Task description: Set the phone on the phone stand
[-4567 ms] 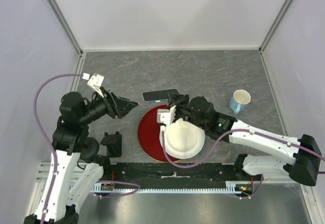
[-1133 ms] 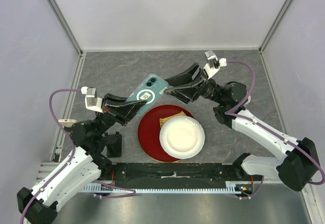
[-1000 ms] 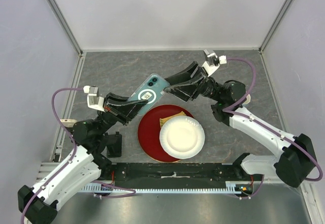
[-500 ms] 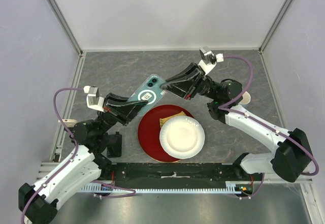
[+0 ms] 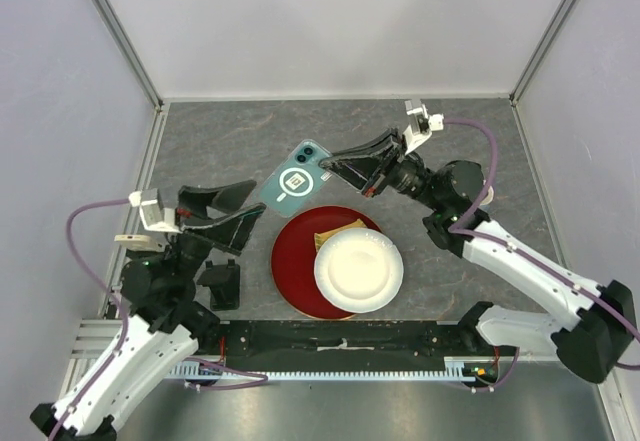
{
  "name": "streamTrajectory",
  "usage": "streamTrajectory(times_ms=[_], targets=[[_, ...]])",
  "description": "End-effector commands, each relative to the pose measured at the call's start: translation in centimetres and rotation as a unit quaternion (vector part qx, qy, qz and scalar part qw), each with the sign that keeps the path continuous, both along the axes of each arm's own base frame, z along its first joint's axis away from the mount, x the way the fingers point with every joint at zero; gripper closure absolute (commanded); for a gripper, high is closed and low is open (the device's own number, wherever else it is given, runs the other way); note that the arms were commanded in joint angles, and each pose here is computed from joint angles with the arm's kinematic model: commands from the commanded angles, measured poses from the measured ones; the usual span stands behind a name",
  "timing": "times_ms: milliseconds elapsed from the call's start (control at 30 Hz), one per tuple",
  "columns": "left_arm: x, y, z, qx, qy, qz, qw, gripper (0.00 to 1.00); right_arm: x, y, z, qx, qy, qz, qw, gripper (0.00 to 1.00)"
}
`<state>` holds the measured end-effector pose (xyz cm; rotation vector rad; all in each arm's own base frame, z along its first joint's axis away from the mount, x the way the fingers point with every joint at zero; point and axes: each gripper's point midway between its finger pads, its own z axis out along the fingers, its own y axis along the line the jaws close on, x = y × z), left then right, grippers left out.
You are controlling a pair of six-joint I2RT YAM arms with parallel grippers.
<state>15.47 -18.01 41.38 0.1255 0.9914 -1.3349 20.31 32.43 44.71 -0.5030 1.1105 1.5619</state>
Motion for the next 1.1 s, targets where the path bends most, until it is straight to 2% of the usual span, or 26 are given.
streamTrajectory(times_ms=[0, 100, 233, 333, 400, 433, 500, 533, 667, 900, 1067], targets=[[2.2, 5.0, -1.3, 0.047, 0.048, 0.169, 0.983, 0.09, 3.6, -2.2, -1.4, -0.056, -0.023, -0.152, 0.987, 1.00], [1.6, 6.6, -1.1, 0.079, 0.040, 0.210, 0.974, 0.10, 4.3, -1.6, -3.7, -0.094, -0.038, -0.170, 0.980, 1.00], [-0.3, 8.3, 2.0, 0.098, 0.004, 0.234, 0.967, 0.12, 3.5, 1.0, -5.8, -0.137, -0.104, -0.183, 0.968, 1.00], [-1.0, 9.1, 3.1, 0.114, -0.008, 0.252, 0.961, 0.14, 1.0, 3.9, -5.7, -0.131, -0.150, -0.151, 0.968, 1.00], [-1.7, 10.0, 4.5, 0.118, -0.020, 0.266, 0.957, 0.16, -0.9, 6.5, -6.8, -0.152, -0.186, -0.125, 0.963, 1.00], [-2.4, 10.5, 5.7, 0.113, -0.029, 0.271, 0.956, 0.17, -1.6, 7.4, -5.8, -0.149, -0.199, -0.117, 0.962, 1.00], [-2.6, 11.1, 6.3, 0.124, -0.034, 0.284, 0.950, 0.19, -3.6, 10.2, -7.3, -0.182, -0.239, -0.087, 0.950, 1.00], [-2.9, 11.6, 6.6, 0.125, -0.034, 0.291, 0.948, 0.19, -4.3, 11.0, -6.6, -0.179, -0.257, -0.081, 0.946, 1.00], [-3.1, 13.4, 6.5, 0.127, -0.030, 0.332, 0.934, 0.19, -7.0, 15.3, -8.8, -0.216, -0.289, -0.022, 0.932, 1.00], [-2.8, 15.1, 5.3, 0.115, -0.001, 0.364, 0.924, 0.19, -8.0, 18.8, -9.9, -0.229, -0.315, -0.003, 0.921, 1.00], [-2.3, 15.2, 4.8, 0.119, 0.020, 0.369, 0.922, 0.19, -8.4, 21.1, -11.7, -0.266, -0.359, 0.025, 0.894, 1.00]])
